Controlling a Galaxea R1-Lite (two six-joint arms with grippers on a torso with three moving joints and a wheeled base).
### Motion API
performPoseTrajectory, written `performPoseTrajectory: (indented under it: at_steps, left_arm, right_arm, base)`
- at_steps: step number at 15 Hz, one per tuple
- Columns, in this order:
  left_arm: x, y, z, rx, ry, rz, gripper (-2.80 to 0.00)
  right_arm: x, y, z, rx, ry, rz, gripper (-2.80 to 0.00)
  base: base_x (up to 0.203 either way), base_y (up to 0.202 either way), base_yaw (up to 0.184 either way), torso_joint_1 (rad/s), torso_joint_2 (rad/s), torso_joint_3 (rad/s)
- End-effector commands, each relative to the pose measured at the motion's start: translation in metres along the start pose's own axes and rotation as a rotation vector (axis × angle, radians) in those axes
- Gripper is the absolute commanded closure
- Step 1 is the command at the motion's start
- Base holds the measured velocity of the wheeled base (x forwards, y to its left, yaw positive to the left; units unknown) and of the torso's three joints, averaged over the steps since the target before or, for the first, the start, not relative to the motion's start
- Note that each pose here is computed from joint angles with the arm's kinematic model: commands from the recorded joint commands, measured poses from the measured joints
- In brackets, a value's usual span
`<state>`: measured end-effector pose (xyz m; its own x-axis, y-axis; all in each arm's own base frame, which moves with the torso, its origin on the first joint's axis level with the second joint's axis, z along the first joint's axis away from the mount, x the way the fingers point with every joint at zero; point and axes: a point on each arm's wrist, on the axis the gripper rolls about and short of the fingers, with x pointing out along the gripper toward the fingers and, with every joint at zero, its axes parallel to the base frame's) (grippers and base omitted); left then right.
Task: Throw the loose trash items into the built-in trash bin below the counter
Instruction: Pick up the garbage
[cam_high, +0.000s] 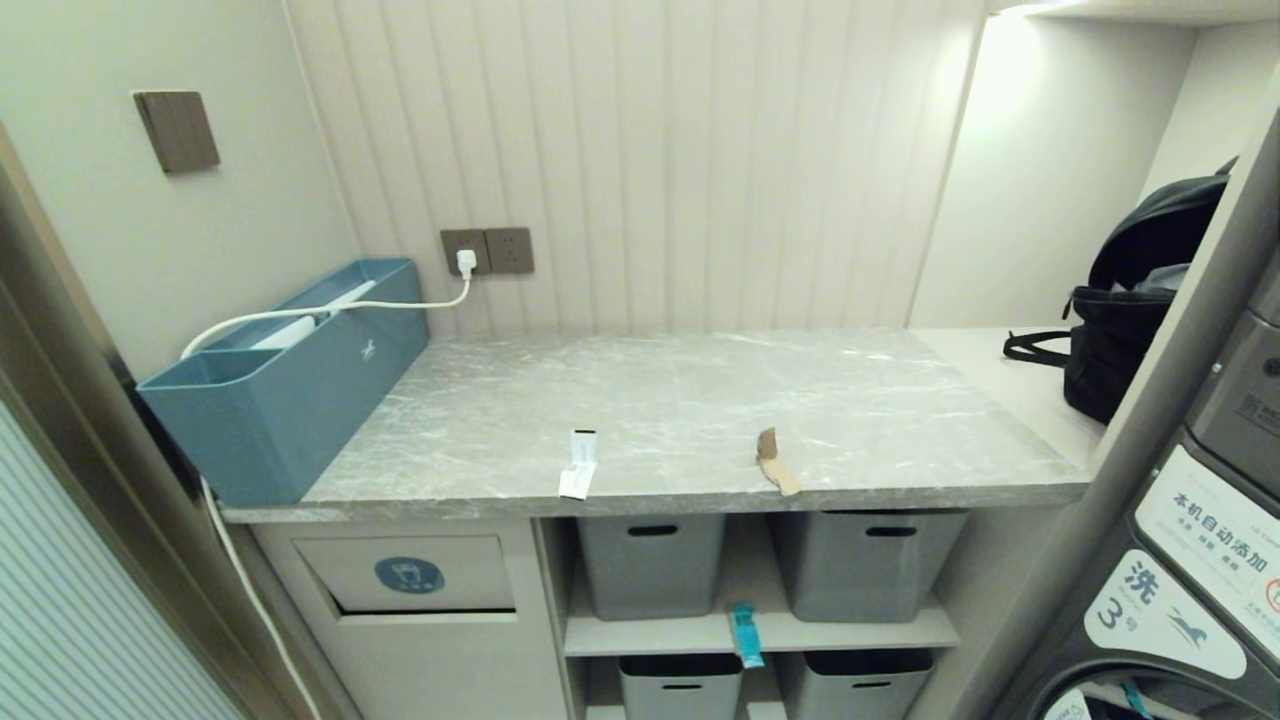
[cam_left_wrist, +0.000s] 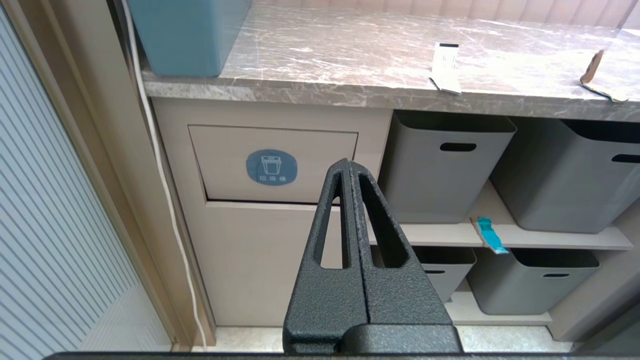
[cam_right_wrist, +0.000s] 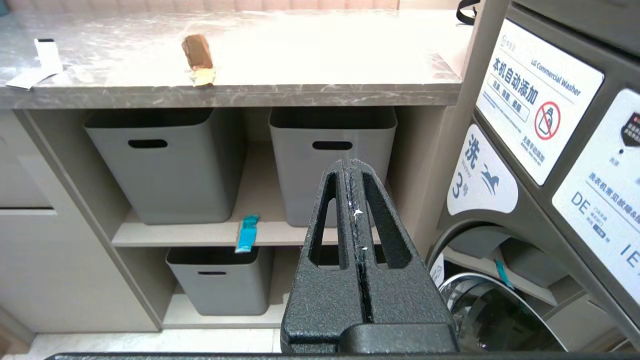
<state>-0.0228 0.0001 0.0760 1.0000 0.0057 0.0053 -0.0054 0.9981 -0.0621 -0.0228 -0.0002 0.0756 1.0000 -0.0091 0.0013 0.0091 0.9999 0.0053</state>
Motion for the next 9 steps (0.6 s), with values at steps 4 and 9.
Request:
performPoseTrajectory:
  at_steps: [4, 9]
  left_arm:
    - [0.0002, 0.0000, -0.0003, 0.001, 0.002, 0.001, 0.00]
    - [0.0002, 0.0000, -0.0003, -0.001, 0.002, 0.001, 0.00]
  right_arm:
    - [0.0000, 0.0000, 0.0000, 0.008, 0.000, -0.002, 0.00]
    - [0.0001, 0.0000, -0.0004, 0.001, 0.001, -0.002, 0.00]
  base:
    - [0.017, 0.000, -0.001, 0.032, -0.05, -0.025]
    - [0.185, 0.000, -0.001, 0.008, 0.00, 0.001]
